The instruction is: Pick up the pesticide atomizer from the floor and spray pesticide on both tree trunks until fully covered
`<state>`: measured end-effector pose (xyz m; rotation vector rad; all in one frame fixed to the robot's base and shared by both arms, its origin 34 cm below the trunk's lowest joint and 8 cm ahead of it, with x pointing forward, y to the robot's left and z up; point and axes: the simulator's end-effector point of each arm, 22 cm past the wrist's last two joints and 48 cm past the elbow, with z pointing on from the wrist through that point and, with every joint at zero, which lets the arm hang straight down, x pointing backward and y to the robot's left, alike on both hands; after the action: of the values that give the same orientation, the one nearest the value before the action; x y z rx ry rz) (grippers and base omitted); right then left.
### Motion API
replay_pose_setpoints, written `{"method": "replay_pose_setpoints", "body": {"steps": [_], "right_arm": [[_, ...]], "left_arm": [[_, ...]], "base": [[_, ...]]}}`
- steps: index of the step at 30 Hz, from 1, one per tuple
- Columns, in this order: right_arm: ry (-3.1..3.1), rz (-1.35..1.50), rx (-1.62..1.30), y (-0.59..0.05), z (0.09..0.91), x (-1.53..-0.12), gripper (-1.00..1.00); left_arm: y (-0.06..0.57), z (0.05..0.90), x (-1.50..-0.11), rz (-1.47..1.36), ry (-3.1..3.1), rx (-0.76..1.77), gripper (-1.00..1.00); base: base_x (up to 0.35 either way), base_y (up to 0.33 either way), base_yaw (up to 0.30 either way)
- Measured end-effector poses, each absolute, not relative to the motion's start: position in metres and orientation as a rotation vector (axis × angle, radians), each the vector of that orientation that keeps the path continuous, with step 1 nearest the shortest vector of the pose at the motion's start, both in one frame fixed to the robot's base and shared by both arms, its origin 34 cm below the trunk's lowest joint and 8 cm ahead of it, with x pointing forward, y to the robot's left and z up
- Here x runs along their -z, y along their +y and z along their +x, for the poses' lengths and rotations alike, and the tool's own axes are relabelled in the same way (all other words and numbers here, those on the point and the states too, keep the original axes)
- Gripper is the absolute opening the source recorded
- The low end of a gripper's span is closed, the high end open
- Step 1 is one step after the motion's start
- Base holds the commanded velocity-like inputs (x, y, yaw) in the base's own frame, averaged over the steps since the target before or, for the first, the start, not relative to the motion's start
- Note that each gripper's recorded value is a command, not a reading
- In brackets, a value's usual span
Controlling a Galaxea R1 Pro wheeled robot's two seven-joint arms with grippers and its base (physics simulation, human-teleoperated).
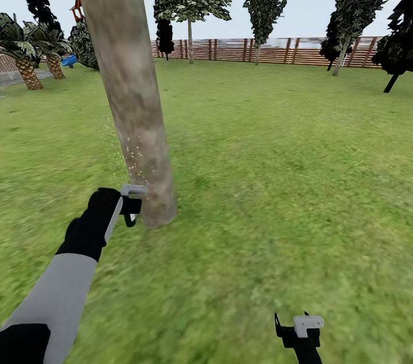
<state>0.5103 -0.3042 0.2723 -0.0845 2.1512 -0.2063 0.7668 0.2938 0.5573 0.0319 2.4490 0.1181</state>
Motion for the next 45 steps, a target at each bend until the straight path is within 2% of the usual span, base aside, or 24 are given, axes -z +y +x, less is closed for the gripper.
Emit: {"method": "replay_pose_setpoints", "body": {"steps": [10, 15, 23, 30, 38, 45], "right_arm": [[2.151, -0.085, 0.206, -0.304, 0.510, -0.272, 1.00], [2.151, -0.085, 0.206, -0.304, 0.510, -0.272, 1.00], [2.152, -0.085, 0.206, -0.304, 0.510, -0.272, 1.00], [2.152, -0.085, 0.206, -0.304, 0.510, -0.272, 1.00], [2.153, -0.085, 0.206, -0.304, 0.510, -0.272, 1.00], [2.158, -0.085, 0.205, -0.304, 0.508, -0.271, 1.00]], "left_arm": [[0.284, 0.771, -0.567, 0.037, 2.427, -0.105, -1.00], [0.302, 0.775, -0.585, -0.015, 2.386, -0.110, -1.00], [0.285, 0.786, -0.622, -0.008, 2.303, -0.076, -1.00], [0.302, 0.794, -0.643, -0.027, 2.267, -0.106, -1.00], [0.279, 0.802, -0.677, -0.009, 2.203, -0.066, -1.00], [0.292, 0.802, -0.685, -0.025, 2.184, -0.085, -1.00]], "base": [[0.113, 0.000, 0.000], [0.000, 0.000, 0.000], [-0.102, 0.022, 0.000], [-0.001, 0.000, 0.000], [0.000, 0.000, 0.000], [0.000, 0.000, 0.000]]}}
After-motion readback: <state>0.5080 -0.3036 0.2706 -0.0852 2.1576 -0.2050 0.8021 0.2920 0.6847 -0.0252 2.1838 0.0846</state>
